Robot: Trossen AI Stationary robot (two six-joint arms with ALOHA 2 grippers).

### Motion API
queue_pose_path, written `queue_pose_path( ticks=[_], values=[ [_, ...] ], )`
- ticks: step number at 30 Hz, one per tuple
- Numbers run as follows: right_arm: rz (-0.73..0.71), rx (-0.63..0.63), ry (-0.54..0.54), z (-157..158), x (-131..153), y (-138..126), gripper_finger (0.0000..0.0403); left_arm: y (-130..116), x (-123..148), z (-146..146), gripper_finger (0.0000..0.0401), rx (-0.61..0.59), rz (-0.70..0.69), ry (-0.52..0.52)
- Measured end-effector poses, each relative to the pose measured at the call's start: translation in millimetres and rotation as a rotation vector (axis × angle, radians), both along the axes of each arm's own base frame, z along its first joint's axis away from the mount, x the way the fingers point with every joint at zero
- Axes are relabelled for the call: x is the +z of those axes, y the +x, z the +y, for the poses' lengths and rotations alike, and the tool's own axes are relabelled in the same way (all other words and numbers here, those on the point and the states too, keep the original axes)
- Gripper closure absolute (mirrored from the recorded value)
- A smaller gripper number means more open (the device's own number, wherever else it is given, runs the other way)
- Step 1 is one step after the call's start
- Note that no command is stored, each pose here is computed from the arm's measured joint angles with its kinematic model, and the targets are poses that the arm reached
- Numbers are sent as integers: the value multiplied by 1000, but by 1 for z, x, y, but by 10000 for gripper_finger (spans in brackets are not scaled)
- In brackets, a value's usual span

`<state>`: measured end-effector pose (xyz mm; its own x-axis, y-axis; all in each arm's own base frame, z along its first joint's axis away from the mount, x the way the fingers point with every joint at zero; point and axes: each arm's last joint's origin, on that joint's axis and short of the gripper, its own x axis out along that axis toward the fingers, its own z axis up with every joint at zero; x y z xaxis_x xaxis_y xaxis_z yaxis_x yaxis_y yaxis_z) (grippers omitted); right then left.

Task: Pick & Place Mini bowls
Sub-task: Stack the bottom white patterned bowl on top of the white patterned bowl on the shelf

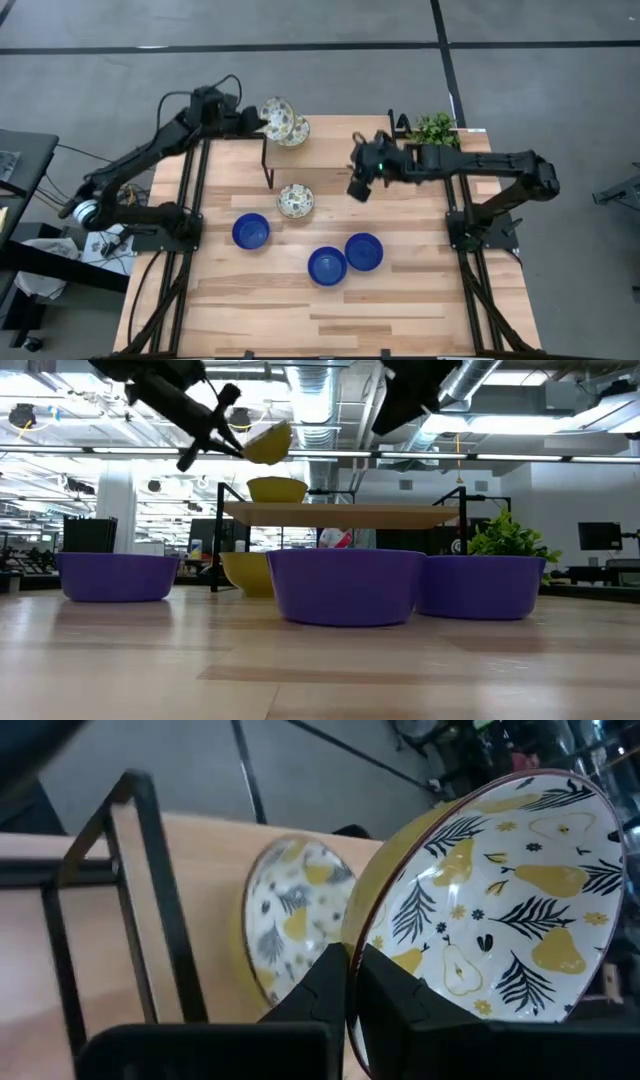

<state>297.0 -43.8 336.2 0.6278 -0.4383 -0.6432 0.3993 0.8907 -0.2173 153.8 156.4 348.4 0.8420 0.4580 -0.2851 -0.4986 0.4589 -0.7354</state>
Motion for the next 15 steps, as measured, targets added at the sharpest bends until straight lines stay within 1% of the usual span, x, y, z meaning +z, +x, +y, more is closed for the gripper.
queue_pose_path(
  ticks=[4,7,9,11,15],
  values=[
    [-1,-32,19,-22,0,-3,296,9,12,19,388,-57,39,12],
    [-3,-41,36,-31,0,-5,296,16,19,26,388,-94,152,-12],
    [-3,-41,49,-34,-1,-6,296,19,23,30,388,-122,233,-32],
    [3,-33,63,-35,-1,-7,296,22,29,33,388,-147,286,-35],
    [6,-23,66,-33,-1,-7,296,27,38,39,387,-164,306,-13]
  ],
)
